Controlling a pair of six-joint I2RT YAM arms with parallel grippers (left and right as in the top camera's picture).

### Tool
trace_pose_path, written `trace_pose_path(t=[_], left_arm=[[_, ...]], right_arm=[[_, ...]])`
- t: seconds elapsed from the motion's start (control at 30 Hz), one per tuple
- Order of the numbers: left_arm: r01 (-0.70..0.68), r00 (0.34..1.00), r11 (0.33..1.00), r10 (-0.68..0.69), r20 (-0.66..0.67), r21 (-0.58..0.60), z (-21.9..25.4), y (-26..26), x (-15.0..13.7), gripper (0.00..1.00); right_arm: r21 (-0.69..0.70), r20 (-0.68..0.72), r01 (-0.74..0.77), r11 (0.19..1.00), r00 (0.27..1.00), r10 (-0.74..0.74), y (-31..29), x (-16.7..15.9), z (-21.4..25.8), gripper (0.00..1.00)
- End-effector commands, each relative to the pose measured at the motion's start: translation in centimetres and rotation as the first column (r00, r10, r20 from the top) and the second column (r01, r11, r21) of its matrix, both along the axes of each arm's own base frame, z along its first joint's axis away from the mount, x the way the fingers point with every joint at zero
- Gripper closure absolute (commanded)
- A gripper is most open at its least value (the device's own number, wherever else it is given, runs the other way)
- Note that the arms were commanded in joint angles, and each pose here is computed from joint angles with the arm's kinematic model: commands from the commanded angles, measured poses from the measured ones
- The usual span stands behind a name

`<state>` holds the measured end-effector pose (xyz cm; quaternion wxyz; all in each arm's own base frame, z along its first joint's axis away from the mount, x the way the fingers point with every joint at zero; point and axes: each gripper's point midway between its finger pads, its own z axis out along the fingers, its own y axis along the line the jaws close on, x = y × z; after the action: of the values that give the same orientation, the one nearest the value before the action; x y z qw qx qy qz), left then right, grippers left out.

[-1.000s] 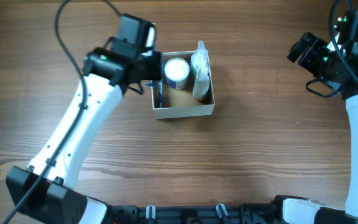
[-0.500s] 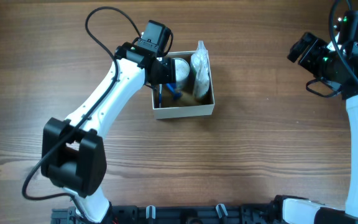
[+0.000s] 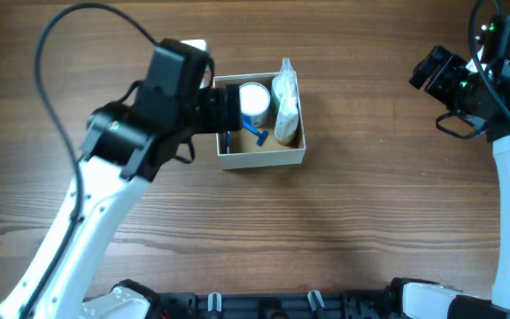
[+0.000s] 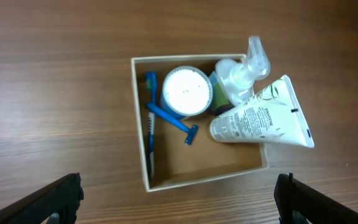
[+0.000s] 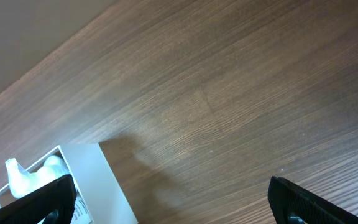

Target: Pack container

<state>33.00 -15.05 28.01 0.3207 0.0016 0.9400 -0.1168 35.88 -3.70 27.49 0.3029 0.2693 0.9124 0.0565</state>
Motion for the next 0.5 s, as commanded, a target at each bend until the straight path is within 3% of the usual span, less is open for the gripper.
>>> trace_pose_path(t=[0.0,0.23,0.33,0.47], left_arm=[[-0.037,0.992,0.999,0.039,0.118,-0.021,4.2,2.6,-2.0,0.00],[-0.119,0.938,0.993,0.109,0.330,0.010,9.8,8.1,-6.8,0.00],[-0.114,0.936,0.993,0.110,0.333,-0.009,8.7,10.0,-8.2,0.00],[-0.195,0.916,0.977,0.211,0.341,-0.081,4.6,12.8,-8.5,0.00]], right_arm=[[0.008,0.009,-0.002,1.000,1.000,0.002,0.1,0.2,0.3,0.00],[0.008,0.009,-0.003,1.000,1.000,0.003,0.1,0.2,0.3,0.00],[0.008,0.009,-0.003,1.000,1.000,0.003,0.1,0.2,0.3,0.00],[0.008,0.009,-0.002,1.000,1.000,0.002,0.1,0.2,0.3,0.00]])
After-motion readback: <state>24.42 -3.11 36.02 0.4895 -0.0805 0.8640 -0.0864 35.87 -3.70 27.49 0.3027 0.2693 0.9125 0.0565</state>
